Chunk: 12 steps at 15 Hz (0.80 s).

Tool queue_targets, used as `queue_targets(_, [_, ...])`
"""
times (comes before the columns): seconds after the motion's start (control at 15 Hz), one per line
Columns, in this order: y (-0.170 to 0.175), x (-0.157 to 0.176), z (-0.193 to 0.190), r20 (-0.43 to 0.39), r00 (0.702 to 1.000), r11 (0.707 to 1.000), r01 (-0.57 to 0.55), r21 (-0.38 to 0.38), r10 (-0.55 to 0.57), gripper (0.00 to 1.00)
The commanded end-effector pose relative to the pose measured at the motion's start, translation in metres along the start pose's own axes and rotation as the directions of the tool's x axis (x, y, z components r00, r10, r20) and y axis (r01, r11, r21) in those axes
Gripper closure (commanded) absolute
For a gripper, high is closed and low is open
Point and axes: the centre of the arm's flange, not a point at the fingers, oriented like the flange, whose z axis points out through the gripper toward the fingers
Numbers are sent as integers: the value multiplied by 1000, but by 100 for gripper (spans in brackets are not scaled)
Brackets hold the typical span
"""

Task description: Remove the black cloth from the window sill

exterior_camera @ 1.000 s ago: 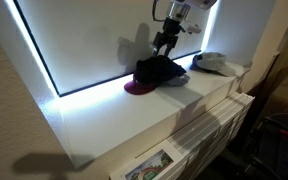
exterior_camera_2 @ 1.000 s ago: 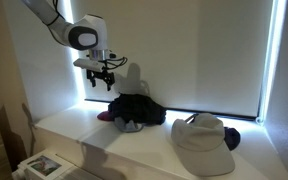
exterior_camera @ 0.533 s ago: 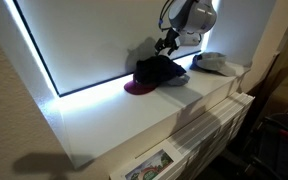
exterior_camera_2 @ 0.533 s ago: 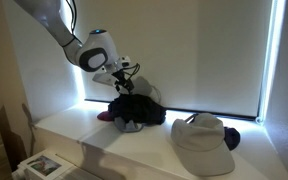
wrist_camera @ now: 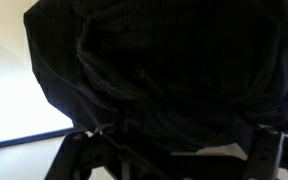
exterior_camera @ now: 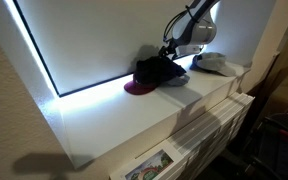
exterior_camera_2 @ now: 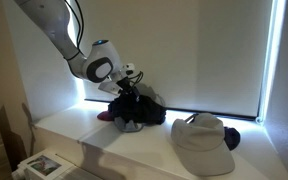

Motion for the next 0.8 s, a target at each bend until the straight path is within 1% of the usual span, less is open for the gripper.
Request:
queue_targets(0.0, [0, 1, -1, -2, 1000, 1000, 0, 0, 0, 0])
queue_targets(0.07, [0, 1, -1, -2, 1000, 1000, 0, 0, 0, 0])
queue_targets(0.27, [38, -13, -2, -30, 999, 993, -9, 115, 12, 0])
queue_targets(0.33, [54, -17, -6, -37, 999, 986, -6, 168, 13, 0])
queue_targets(0.4, [75, -20, -8, -33, 999, 981, -4, 192, 10, 0])
queue_targets(0.47, [84, -16, -11, -13, 999, 981, -50, 188, 53, 0])
queue_targets(0.53, [22, 4, -6, -28, 999, 990, -33, 136, 37, 0])
queue_targets(0.6, [35, 5, -8, -30, 998, 988, -41, 148, 46, 0])
queue_targets(0.73, [53, 8, -10, -31, 998, 988, -51, 148, 56, 0])
